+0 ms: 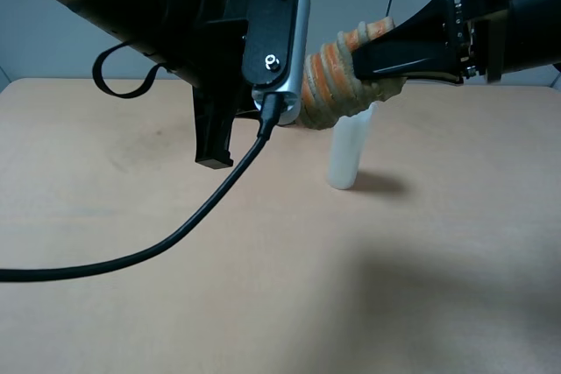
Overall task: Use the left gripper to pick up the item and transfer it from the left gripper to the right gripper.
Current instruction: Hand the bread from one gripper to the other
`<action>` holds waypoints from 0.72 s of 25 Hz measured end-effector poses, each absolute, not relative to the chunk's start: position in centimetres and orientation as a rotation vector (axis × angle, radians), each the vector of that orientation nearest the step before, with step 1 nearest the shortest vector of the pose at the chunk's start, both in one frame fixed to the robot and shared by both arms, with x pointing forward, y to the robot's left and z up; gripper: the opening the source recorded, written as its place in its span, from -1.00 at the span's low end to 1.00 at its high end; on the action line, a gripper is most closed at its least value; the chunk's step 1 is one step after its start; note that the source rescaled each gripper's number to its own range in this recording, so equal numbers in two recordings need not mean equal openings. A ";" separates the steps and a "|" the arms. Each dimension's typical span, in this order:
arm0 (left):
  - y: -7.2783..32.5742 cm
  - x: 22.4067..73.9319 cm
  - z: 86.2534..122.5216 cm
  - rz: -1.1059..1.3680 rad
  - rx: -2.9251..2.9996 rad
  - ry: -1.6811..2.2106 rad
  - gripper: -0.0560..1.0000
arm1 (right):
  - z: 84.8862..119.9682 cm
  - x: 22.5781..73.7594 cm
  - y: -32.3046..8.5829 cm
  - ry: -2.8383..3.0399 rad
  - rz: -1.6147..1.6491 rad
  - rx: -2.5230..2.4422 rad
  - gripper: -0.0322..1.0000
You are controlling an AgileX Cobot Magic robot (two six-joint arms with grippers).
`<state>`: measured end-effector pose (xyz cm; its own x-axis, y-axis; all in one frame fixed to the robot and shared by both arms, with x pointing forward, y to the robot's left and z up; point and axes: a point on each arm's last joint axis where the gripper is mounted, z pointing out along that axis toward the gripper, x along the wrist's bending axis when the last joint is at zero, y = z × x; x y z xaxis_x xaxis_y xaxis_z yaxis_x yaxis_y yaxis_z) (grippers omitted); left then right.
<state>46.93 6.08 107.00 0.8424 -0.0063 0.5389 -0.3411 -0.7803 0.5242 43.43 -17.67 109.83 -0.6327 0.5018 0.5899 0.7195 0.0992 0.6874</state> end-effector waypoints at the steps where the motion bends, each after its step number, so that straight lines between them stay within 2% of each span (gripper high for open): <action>1: 6.1 46.9 107.0 0.694 2.384 -0.252 -0.89 | 109.8 43.4 -17.7 -2.166 -1.554 -1.227 -0.80; 6: 6.1 46.9 107.0 0.694 2.384 -0.252 -0.88 | 109.8 43.5 -17.7 -2.165 -1.552 -1.228 -0.81; 7: 6.1 46.9 107.0 0.694 2.384 -0.252 -0.79 | 109.8 43.5 -17.7 -2.165 -1.552 -1.228 -0.82; 9: 6.1 46.9 107.0 0.695 2.383 -0.251 -0.45 | 109.8 43.4 -17.6 -2.166 -1.548 -1.223 -0.84; 12: 6.0 47.0 107.1 0.709 2.373 -0.245 0.42 | 109.8 43.4 -17.6 -2.170 -1.541 -1.216 -0.84; 13: 6.0 47.0 107.1 0.710 2.372 -0.244 0.61 | 109.8 43.4 -17.6 -2.170 -1.542 -1.217 -0.84; 15: 6.0 47.0 107.1 0.709 2.373 -0.245 0.85 | 109.7 43.4 -17.7 -2.173 -1.539 -1.216 -0.84; 18: 6.0 47.0 107.1 0.709 2.373 -0.245 0.96 | 109.7 43.4 -17.7 -2.173 -1.539 -1.216 -0.87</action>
